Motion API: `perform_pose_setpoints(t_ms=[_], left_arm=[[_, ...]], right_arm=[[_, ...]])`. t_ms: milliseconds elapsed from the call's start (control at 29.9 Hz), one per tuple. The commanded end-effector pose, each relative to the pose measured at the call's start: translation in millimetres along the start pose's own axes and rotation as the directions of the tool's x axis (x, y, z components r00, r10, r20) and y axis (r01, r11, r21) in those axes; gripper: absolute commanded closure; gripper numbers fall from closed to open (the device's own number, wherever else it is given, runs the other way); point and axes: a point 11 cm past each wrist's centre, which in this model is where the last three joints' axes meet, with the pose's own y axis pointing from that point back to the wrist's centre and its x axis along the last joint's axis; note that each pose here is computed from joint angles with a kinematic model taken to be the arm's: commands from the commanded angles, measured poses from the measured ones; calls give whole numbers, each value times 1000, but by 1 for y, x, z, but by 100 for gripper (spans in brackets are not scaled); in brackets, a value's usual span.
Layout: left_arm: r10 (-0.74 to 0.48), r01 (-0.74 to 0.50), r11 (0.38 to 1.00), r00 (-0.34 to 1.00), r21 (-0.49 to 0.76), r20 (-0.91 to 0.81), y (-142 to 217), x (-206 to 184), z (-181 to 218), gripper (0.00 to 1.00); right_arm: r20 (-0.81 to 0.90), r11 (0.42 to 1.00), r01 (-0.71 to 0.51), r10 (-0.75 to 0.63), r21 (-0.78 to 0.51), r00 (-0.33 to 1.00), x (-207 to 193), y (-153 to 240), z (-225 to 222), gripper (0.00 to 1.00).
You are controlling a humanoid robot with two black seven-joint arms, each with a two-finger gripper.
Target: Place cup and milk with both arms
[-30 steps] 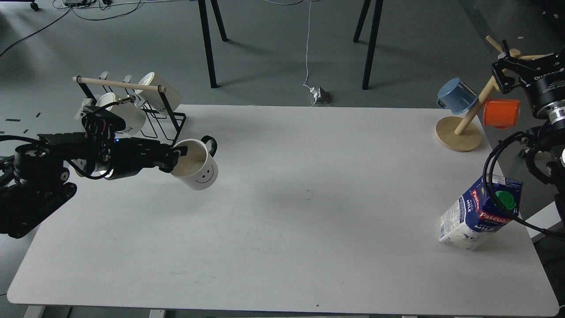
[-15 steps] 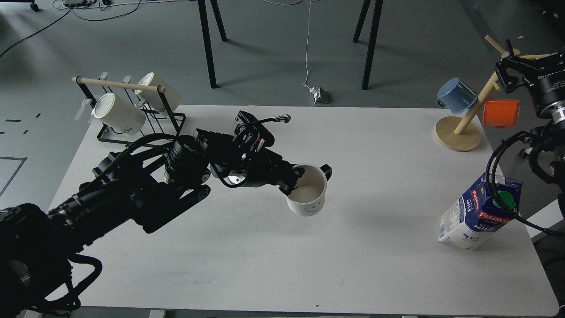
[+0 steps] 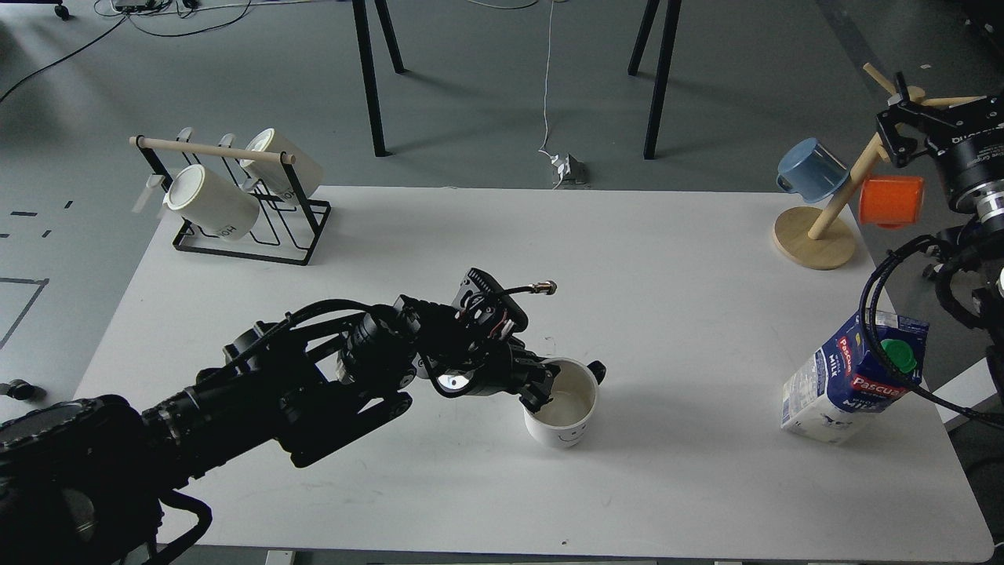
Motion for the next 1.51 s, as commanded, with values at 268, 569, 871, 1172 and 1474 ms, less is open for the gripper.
perform_pose_setpoints(t_ms=[268,569,871,1172,1474], left_arm=[[38,-38,999,999,4,-30,1,10,-3,37],[301,-295,954,938,63,-171,60,58,-53,8],[575,-734,666,389,135,-720,187,111,-125,1],[426,-849,399,-162,345,-890,244,104,-179,1],[40,-800,171,-578,576,-815,285,74,-229,1]], right_arm=[[-9,1000,-5,5,4,1000,2,1,-4,1],[-47,1000,-4,5,15,999,0,4,-27,1],[-42,999,29,-30,-16,999,-2,40,-32,1],[49,997,-76,76,-9,996,34,130,-28,1],[100,983,-179,175,34,979,44,214,-45,1]])
